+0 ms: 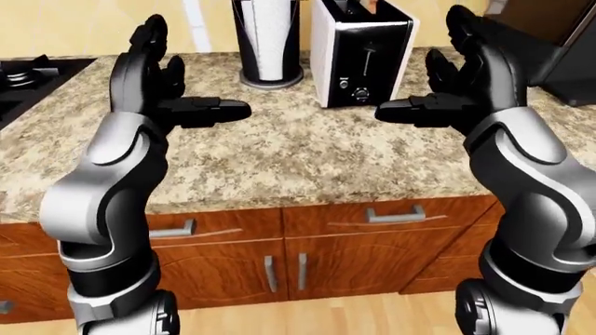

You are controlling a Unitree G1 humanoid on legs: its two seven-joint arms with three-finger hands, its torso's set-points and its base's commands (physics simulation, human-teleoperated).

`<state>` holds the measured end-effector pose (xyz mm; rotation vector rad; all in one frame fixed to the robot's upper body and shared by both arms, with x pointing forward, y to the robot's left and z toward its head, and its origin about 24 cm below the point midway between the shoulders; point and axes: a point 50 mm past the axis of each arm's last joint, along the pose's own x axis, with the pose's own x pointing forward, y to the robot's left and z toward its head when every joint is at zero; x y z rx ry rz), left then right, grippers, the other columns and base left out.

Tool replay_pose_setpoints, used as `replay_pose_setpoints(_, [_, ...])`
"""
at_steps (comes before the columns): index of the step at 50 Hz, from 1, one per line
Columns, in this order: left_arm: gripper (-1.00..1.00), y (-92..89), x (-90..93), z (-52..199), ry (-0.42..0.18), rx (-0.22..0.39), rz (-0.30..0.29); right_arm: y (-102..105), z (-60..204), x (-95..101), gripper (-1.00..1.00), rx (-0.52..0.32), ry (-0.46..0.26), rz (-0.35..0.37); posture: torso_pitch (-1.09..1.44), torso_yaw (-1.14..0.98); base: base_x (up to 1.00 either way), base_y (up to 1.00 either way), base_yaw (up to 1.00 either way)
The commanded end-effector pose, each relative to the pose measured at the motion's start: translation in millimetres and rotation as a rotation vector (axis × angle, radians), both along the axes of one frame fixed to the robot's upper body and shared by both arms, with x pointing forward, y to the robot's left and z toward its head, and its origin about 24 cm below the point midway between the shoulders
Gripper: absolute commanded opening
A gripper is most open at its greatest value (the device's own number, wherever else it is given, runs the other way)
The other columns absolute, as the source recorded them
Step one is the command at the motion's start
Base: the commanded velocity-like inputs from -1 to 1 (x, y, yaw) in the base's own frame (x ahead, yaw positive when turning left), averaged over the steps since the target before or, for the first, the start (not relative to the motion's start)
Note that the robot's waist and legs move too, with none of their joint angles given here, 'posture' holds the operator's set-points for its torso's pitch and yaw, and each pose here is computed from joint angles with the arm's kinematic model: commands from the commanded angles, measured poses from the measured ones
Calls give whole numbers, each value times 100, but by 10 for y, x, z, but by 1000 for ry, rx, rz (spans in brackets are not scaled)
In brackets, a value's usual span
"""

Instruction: Push down the lever of the toaster to turn it on.

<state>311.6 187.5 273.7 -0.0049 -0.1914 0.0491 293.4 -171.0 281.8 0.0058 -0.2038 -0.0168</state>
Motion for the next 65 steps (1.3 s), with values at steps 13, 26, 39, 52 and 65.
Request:
replay_pose_setpoints(13, [100, 16, -100, 246, -133, 5, 7, 24, 221, -102, 100, -3, -128, 5, 0, 0, 2, 0, 0])
replay_pose_setpoints(26, [100, 16, -102, 256, -135, 4, 9, 32, 221, -104, 100, -5, -131, 12, 0, 0, 31, 0, 0])
replay_pose_setpoints(39, [100, 17, -107, 262, -136, 4, 9, 26, 231, -102, 100, -1, -134, 5, 0, 0, 12, 0, 0])
replay_pose_setpoints(52, [100, -7, -132, 290, -153, 16, -5, 16, 315, -160, 100, -12, -155, -14, -6, 0, 0, 0, 0])
replay_pose_setpoints(65, [100, -110, -98, 342, -88, 10, -68, 23, 265, -124, 100, -14, -144, -5, -19, 0, 0, 0, 0])
